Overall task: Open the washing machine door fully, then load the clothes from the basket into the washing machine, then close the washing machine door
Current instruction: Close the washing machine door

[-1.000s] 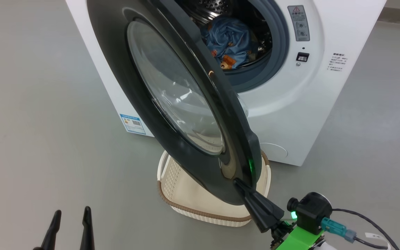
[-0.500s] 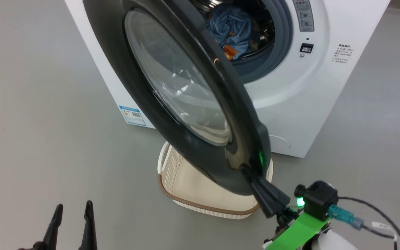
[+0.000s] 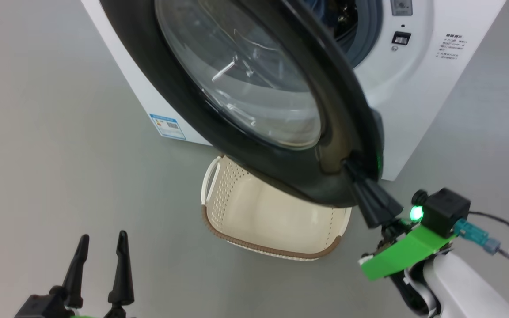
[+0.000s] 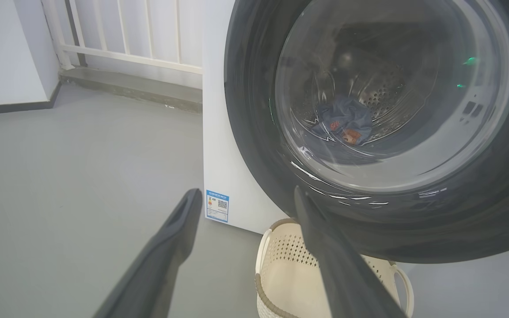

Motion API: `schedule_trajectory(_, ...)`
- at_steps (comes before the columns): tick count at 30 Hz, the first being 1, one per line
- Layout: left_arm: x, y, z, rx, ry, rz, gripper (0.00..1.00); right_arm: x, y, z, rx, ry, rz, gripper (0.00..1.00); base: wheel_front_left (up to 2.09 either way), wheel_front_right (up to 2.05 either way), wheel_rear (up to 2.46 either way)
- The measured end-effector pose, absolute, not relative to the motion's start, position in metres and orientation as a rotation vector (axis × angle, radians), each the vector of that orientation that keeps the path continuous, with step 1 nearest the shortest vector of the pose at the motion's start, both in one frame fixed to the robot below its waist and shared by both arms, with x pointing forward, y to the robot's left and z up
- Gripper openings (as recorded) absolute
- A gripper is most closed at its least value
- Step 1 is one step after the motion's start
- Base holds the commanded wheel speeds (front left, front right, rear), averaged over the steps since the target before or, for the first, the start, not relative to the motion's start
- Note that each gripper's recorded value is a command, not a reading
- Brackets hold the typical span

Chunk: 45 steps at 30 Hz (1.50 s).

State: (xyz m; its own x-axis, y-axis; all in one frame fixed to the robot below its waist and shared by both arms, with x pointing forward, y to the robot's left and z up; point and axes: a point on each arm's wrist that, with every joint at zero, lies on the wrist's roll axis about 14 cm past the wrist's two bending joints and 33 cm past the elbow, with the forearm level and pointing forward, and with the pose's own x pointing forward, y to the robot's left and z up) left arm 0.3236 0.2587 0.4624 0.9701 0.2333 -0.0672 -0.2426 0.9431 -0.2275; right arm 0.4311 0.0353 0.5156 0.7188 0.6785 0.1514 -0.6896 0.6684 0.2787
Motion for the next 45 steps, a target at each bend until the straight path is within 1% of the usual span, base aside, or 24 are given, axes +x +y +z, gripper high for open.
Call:
schedule_trajectory(8, 0.335, 0.256, 0.462, -0.237, 0.042, 0.233, 1.0, 0.465, 0.025, 0.517, 0.326, -0.065, 0.723, 0.0, 0.0, 0.0, 0.0)
schedule_trajectory(16, 0.351, 0.257, 0.463, -0.232, 0.038, 0.228, 1.0, 0.509, 0.01, 0.519, 0.313, -0.106, 0.666, 0.0, 0.0, 0.0, 0.0)
schedule_trajectory(33, 0.372, 0.263, 0.452, -0.241, 0.065, 0.247, 1.0, 0.593, 0.005, 0.522, 0.316, -0.196, 0.6, 0.0, 0.0, 0.0, 0.0)
schedule_trajectory(45, 0.387, 0.266, 0.442, -0.23, 0.091, 0.249, 1.0, 0.616, 0.022, 0.509, 0.356, -0.212, 0.61, 0.0, 0.0, 0.0, 0.0)
